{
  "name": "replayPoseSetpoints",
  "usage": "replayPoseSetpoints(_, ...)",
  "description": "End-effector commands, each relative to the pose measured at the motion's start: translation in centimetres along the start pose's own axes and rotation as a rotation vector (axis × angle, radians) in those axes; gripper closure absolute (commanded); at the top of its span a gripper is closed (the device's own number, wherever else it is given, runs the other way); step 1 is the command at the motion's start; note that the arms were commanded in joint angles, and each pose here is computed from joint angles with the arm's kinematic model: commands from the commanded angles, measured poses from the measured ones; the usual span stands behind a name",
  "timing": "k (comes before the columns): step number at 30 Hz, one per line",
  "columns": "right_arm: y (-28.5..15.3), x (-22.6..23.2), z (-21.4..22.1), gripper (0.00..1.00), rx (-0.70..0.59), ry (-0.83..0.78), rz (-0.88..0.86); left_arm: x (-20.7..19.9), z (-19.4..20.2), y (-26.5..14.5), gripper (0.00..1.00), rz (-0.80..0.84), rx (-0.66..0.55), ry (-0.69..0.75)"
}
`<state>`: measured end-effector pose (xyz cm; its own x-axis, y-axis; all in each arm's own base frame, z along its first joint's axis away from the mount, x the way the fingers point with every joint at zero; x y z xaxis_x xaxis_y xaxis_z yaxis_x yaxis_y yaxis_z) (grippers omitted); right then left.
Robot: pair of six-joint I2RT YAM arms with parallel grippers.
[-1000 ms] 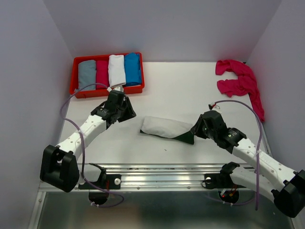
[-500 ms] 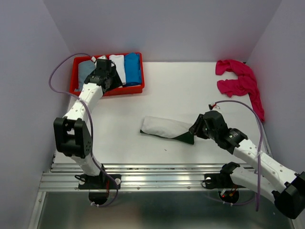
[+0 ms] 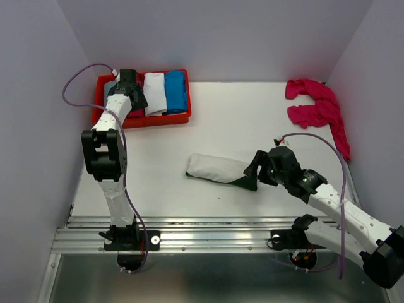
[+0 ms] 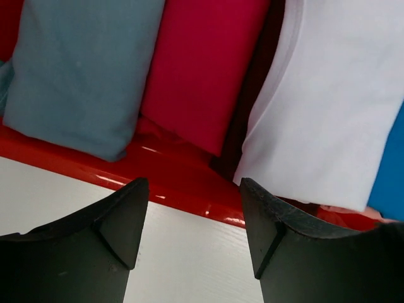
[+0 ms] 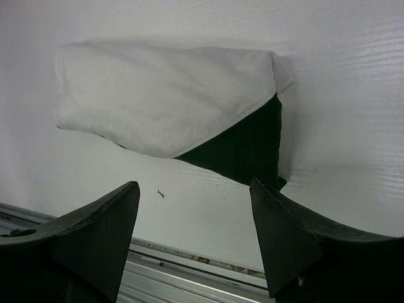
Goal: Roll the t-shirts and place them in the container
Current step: Roll the T-shirt to the center of the board.
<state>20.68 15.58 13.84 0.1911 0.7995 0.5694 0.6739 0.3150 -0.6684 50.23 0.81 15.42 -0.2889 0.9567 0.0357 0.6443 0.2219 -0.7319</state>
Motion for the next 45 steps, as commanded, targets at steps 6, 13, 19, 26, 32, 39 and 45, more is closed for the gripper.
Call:
replayPoseSetpoints(6,0.2,0.7,-0.4,0.22,-0.009,0.007,-0.029,3.6,0.4,1.9,0.32,-0.039,0.038,-0.043)
replayPoseSetpoints(13,0.2,0.9,-0.4,0.22,-0.006,0.009,-0.042,3.5,3.2,2.3,0.32,-0.030,0.119,-0.048)
replayPoseSetpoints(19,0.0,0.6,-0.2,0.22,-0.007,0.008,-0.045,3.0,4.8,2.3,0.34,0.003,0.151,-0.044)
replayPoseSetpoints(26,-0.2,0.5,-0.1,0.21,-0.013,0.012,-0.052,1.5,7.4,0.6,0.35,0.032,0.192,-0.017)
replayPoseSetpoints(32,-0.2,0.3,-0.1,0.21,-0.014,0.009,-0.048,-2.1,11.5,-3.7,0.36,0.041,0.213,0.038)
replayPoseSetpoints(39,-0.1,0.7,-0.7,0.18,-0.031,0.016,-0.038,-5.1,15.7,-7.5,0.37,0.170,0.227,0.022)
replayPoseSetpoints(45,0.1,0.2,-0.9,0.16,-0.049,0.053,0.000,-5.8,13.7,-11.0,0.37,0.218,0.157,0.021)
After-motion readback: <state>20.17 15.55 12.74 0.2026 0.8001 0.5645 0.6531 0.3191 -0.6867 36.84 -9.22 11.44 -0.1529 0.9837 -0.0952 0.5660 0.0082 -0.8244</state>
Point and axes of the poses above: each gripper's point midway between its finger pads, its own y axis out along the fingers, its own x axis along the line the jaws close on, z = x × y, the point moved 2 cm from there along -y, back along the fingers, and after that the axes turned 9 degrees about y, right-handed, at the moved point
